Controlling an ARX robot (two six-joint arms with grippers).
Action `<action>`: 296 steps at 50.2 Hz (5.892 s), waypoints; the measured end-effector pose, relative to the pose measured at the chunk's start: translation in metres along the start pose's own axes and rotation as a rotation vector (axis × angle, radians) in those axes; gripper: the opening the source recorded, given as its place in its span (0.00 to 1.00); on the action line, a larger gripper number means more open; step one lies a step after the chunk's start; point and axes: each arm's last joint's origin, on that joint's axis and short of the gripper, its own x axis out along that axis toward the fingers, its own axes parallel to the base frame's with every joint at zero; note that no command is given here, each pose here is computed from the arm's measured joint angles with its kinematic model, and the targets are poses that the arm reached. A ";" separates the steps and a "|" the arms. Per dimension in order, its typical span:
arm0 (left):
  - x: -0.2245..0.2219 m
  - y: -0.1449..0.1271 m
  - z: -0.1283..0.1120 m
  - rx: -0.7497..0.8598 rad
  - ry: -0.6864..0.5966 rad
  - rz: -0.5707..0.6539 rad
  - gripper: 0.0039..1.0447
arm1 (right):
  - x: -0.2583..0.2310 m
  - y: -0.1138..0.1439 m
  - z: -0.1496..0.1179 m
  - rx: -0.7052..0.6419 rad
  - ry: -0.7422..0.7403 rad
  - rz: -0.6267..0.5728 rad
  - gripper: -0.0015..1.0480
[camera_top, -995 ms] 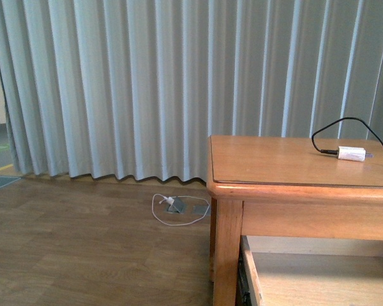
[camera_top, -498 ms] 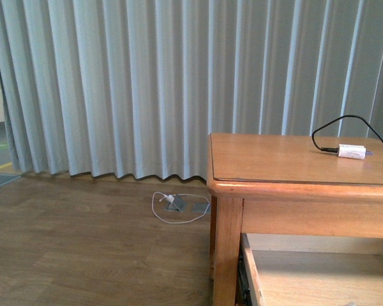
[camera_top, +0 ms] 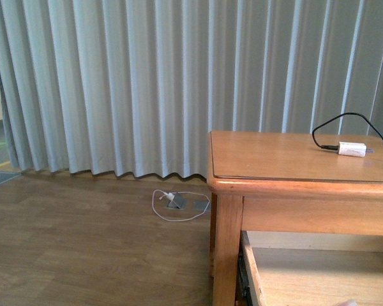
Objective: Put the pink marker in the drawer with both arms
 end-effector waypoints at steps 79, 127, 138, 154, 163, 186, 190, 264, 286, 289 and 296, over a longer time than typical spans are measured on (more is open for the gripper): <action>0.000 0.000 0.000 0.000 0.000 0.000 0.95 | 0.234 -0.002 -0.036 -0.095 0.147 -0.147 0.92; 0.000 0.000 0.000 0.000 0.000 0.000 0.95 | 0.279 -0.013 -0.033 -0.039 0.042 -0.159 0.92; 0.000 0.000 0.000 0.000 0.000 0.000 0.95 | 0.248 -0.016 -0.030 -0.041 0.076 -0.166 0.92; 0.000 0.000 0.000 0.000 0.000 0.000 0.95 | 0.147 -0.016 0.000 0.008 0.117 -0.078 0.92; 0.000 0.000 0.000 0.000 0.000 0.000 0.95 | 0.090 -0.015 0.015 0.047 0.096 -0.018 0.92; 0.000 0.000 0.000 0.000 0.000 0.000 0.95 | 0.021 -0.015 0.016 0.012 0.055 -0.024 0.92; 0.000 0.000 0.000 0.000 0.000 0.000 0.95 | 0.023 -0.015 0.012 -0.040 -0.038 -0.093 0.85; 0.000 0.000 0.000 0.000 0.001 0.001 0.95 | -0.005 0.050 -0.058 -0.171 -0.287 -0.145 0.02; 0.000 0.000 0.000 0.000 0.002 0.001 0.95 | -0.007 0.050 -0.057 -0.173 -0.311 -0.142 0.02; 0.000 0.000 0.000 0.000 0.001 0.001 0.95 | -0.007 0.050 -0.057 -0.173 -0.311 -0.143 0.04; 0.000 0.000 0.000 0.000 0.001 0.000 0.95 | -0.007 0.050 -0.057 -0.173 -0.311 -0.142 0.27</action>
